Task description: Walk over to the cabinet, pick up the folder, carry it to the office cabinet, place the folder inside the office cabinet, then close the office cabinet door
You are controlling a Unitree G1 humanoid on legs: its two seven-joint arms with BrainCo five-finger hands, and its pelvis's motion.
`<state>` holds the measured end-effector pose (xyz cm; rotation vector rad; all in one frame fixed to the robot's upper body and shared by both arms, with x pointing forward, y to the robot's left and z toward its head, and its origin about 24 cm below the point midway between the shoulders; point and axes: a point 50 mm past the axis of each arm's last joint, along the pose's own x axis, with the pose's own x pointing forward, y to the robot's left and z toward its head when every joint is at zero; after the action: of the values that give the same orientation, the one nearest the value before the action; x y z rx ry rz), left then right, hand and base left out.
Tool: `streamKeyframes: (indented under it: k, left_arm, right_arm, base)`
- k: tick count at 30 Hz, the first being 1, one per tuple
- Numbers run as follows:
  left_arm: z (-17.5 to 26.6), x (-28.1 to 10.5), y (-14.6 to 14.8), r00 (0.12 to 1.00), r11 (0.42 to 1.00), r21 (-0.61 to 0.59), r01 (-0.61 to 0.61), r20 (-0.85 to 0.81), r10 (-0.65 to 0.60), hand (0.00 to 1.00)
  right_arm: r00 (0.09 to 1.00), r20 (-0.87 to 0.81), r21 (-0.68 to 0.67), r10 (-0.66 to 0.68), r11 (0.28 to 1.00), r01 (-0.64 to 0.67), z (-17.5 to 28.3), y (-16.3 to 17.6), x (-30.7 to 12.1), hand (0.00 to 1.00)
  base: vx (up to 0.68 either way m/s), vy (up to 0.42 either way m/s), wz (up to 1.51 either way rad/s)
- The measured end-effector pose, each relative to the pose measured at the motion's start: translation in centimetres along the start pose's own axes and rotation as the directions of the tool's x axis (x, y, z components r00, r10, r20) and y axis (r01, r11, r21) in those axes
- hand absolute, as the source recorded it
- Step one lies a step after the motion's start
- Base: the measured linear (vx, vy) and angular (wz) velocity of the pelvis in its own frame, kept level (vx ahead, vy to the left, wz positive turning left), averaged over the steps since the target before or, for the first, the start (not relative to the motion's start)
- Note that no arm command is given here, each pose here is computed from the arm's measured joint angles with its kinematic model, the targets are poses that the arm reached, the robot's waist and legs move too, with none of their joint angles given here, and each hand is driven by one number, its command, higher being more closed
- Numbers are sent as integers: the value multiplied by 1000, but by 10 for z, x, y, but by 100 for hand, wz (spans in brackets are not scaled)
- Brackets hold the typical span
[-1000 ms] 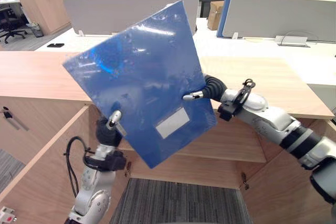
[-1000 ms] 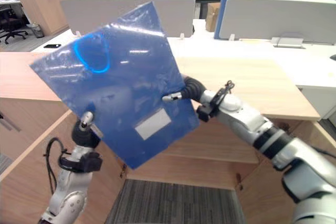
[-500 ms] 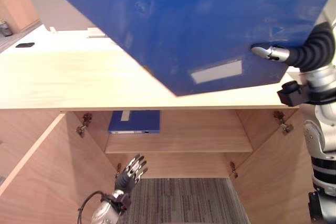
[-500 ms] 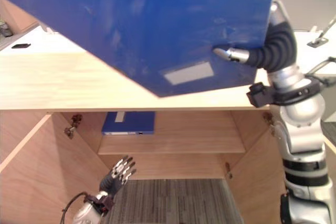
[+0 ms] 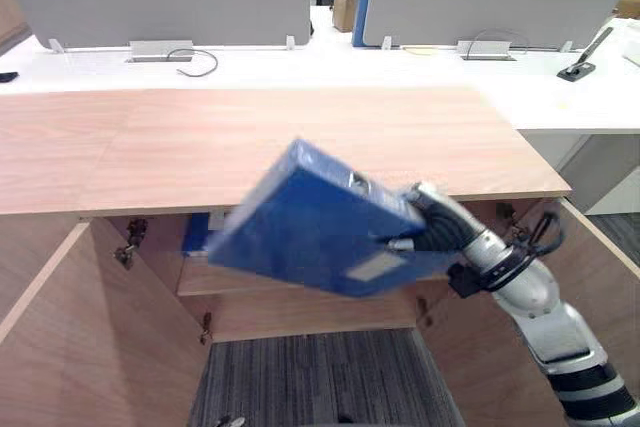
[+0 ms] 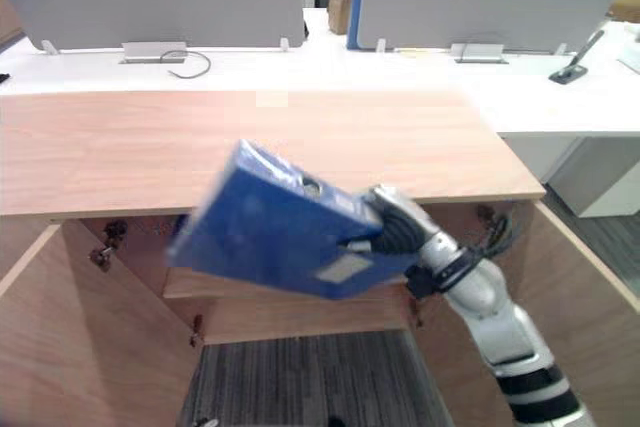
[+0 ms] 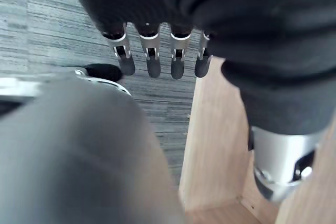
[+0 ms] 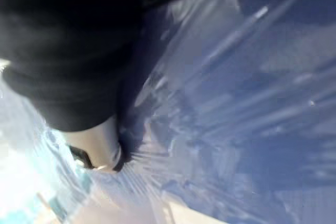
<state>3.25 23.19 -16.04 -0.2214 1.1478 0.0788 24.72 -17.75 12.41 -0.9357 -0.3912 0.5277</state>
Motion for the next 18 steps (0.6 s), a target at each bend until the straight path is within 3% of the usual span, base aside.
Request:
streamKeyframes:
  k: [4, 6, 11, 14, 18]
  left_arm:
    - [-9, -4, 9, 997, 998, 24, -59, -45, 60, 0]
    - [-11, -5, 11, 996, 997, 32, -71, -54, 73, 0]
    - [-10, -5, 16, 988, 975, 195, -109, -88, 128, 0]
    - [-3, -3, 17, 984, 943, 309, -127, -80, 159, 0]
    - [0, -2, 15, 984, 932, 337, -132, -69, 165, 0]
  right_arm:
    - [937, -253, -78, 239, 961, -266, -47, 33, -26, 100]
    - [898, -323, -77, 300, 937, -341, -61, 41, -35, 100]
    - [740, -474, -25, 477, 832, -554, -93, 77, -64, 100]
    - [622, -548, 38, 560, 759, -650, -110, 99, -86, 100]
    - [529, -622, 109, 577, 733, -671, -127, 108, -104, 100]
  base:
    - [29, 11, -15]
    - [37, 17, -4]
    - [8, 4, 0]
    - [11, 8, 1]
    - [8, 7, 1]
